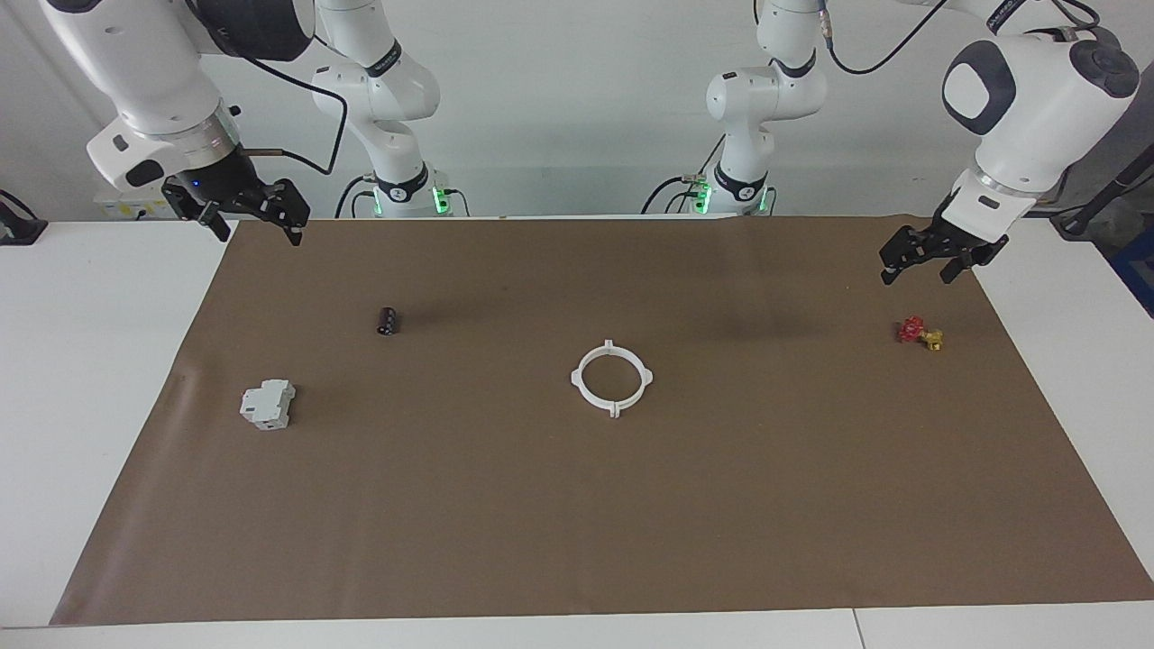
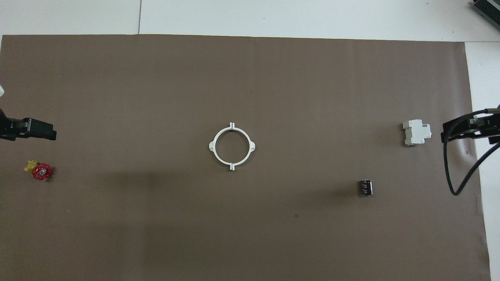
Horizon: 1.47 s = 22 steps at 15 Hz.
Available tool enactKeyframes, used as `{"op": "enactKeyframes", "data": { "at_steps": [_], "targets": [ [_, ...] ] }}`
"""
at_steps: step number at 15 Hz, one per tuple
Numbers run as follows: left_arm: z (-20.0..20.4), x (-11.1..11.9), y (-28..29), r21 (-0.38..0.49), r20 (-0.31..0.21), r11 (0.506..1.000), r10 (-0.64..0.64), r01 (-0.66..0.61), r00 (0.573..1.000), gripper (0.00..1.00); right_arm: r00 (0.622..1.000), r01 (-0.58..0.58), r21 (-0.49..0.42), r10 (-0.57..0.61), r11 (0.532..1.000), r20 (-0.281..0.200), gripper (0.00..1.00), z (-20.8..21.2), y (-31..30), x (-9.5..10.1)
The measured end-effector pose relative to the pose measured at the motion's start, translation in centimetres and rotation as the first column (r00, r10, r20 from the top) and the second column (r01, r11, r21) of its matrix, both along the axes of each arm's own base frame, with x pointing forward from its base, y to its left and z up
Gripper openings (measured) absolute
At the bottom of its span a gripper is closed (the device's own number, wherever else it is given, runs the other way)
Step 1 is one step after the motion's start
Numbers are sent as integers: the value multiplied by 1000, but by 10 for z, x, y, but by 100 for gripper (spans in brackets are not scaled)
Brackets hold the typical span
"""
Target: Assemble drain pipe with both arms
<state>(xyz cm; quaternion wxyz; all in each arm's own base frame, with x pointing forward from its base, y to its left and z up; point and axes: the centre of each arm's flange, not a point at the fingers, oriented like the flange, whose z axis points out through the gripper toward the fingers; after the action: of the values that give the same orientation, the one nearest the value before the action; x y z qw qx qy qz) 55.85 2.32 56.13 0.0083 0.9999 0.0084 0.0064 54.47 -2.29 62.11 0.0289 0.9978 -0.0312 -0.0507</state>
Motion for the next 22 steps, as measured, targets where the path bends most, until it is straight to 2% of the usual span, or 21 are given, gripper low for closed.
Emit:
{"op": "enactKeyframes", "data": {
  "at_steps": [1, 5, 12, 22],
  "targets": [
    [10, 2, -10, 0, 8, 1000, -3, 3, 1000, 100, 1000, 0, 0, 0, 1000, 0, 100, 0, 0, 0],
    [50, 8, -19, 0, -19, 1000, -4, 4, 1000, 100, 1000, 0, 0, 0, 1000, 0, 100, 0, 0, 0],
    [39, 15, -37, 0, -43, 999, -35, 35, 998, 100, 1000, 0, 0, 0, 1000, 0, 100, 0, 0, 0],
    [39, 15, -33, 0, -46, 1000, -29, 29, 999, 100, 1000, 0, 0, 0, 1000, 0, 100, 0, 0, 0]
  ]
}}
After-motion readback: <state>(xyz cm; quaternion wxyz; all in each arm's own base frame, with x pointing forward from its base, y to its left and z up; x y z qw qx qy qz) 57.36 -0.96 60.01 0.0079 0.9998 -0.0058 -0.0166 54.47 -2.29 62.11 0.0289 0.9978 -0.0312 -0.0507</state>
